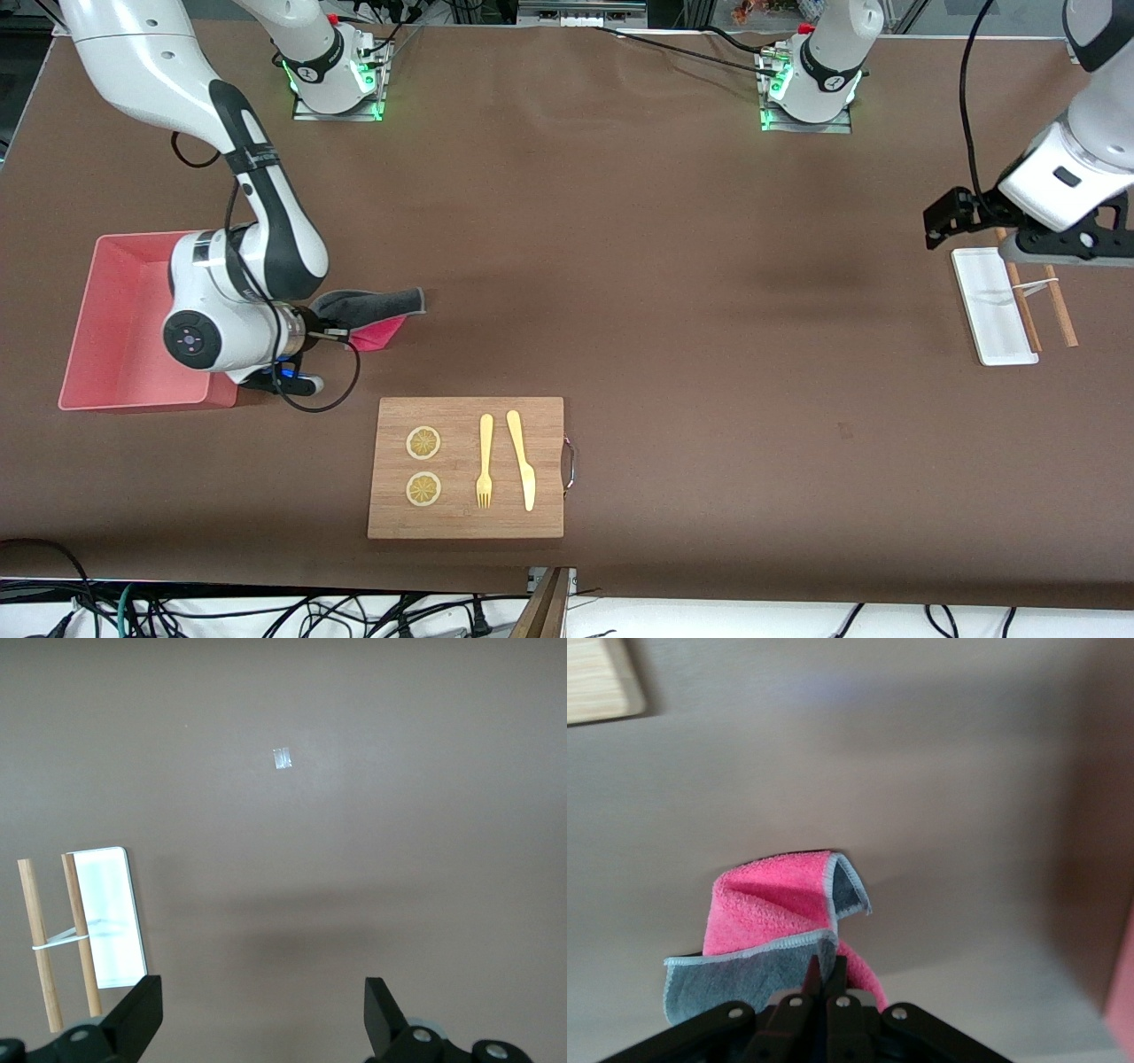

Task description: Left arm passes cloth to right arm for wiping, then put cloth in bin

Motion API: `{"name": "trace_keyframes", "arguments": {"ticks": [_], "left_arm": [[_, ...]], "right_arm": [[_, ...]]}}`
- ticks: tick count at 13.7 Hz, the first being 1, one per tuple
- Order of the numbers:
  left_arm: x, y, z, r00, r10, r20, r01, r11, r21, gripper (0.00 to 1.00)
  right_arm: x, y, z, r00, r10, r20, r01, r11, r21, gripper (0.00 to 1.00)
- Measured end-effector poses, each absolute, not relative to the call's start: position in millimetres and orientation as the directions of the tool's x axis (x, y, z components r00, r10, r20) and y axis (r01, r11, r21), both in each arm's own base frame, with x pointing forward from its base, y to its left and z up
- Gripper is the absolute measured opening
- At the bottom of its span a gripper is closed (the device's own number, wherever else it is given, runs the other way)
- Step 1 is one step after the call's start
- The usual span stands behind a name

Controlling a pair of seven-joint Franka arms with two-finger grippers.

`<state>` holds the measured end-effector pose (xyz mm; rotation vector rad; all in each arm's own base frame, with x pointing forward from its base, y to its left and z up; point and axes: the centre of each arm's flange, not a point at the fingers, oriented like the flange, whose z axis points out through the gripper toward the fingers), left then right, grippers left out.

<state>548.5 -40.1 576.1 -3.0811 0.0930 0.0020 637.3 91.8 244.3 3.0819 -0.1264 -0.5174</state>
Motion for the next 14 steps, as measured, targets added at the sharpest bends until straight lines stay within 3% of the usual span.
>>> {"name": "trace_keyframes", "arguments": {"ticks": [4,14], "left_arm": [[547,-42,571,0.998,-0.064,-0.005,-0.064,-0.996,-0.059,1.0],[548,-36,567,0.999,-0.038,-0.015,-0.038,-0.999,-0.012,1.0]], "right_arm": [[636,108,240,0.944,-0.099,-0.316,-0.094,-0.995,0.032,0.02],[598,322,223,0.886,-0.415,-0.207,-0.44,-0.894,-0.09,0.02]]}}
